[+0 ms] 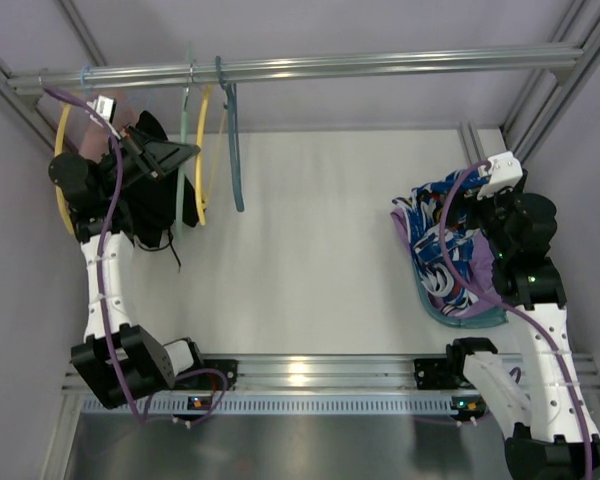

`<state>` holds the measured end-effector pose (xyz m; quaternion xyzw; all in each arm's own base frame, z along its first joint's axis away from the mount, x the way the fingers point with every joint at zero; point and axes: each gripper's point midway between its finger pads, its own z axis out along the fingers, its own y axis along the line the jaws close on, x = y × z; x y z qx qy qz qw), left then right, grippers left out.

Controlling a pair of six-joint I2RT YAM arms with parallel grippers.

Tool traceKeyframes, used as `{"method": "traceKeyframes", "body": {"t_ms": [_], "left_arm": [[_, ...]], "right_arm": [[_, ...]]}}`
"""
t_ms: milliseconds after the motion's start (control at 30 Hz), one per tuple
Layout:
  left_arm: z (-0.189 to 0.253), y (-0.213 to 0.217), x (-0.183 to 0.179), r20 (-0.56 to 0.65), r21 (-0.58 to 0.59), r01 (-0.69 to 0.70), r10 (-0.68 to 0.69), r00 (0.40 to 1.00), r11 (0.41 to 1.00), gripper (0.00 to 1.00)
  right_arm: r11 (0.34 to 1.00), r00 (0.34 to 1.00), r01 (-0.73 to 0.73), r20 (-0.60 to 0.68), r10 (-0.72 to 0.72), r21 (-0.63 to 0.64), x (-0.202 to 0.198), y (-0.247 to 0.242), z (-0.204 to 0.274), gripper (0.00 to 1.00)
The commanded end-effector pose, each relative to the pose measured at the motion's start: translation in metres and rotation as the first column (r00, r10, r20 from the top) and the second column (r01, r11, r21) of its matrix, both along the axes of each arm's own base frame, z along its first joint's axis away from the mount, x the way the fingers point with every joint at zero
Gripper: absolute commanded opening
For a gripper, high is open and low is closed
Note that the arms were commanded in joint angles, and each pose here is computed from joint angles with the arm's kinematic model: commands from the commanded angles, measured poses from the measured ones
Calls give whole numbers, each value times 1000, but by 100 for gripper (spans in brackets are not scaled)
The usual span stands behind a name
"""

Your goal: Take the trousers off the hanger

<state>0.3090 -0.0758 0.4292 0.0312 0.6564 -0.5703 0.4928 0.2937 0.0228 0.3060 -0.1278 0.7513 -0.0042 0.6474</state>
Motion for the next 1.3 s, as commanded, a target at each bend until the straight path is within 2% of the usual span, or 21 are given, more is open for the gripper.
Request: {"method": "traceKeyframes", "body": {"t_ms": [0, 233, 567, 800, 1033, 1200, 1267], "left_arm": [[31, 12, 13, 238, 11, -100, 95, 967, 995, 0], [33, 22, 37, 250, -21, -123, 124, 960, 992, 0], [31, 26, 65, 209, -64, -122, 133, 969, 990, 0], [23, 33, 89, 88, -168, -138, 154, 984, 976, 0], [23, 29, 83, 22, -194, -188, 196, 980, 963, 0], [21, 21, 75, 16, -145, -245, 250, 968, 959, 2], [15, 23, 79, -28, -130, -292, 291, 956, 947, 4]], "right_arm": [[1000, 999, -18, 52, 17, 23, -1, 4, 25, 99], [1000, 999, -17, 48, 15, 26, 1, 3, 25, 99], [998, 999, -30, 33, 29, 48, 3, 7, 21, 99], [998, 999, -34, 29, 33, 52, 4, 8, 22, 99], [998, 999, -37, 33, 35, 58, 2, 9, 22, 100], [996, 999, -46, 26, 44, 71, 2, 11, 20, 99], [996, 999, -48, 26, 46, 78, 2, 12, 21, 99]]}}
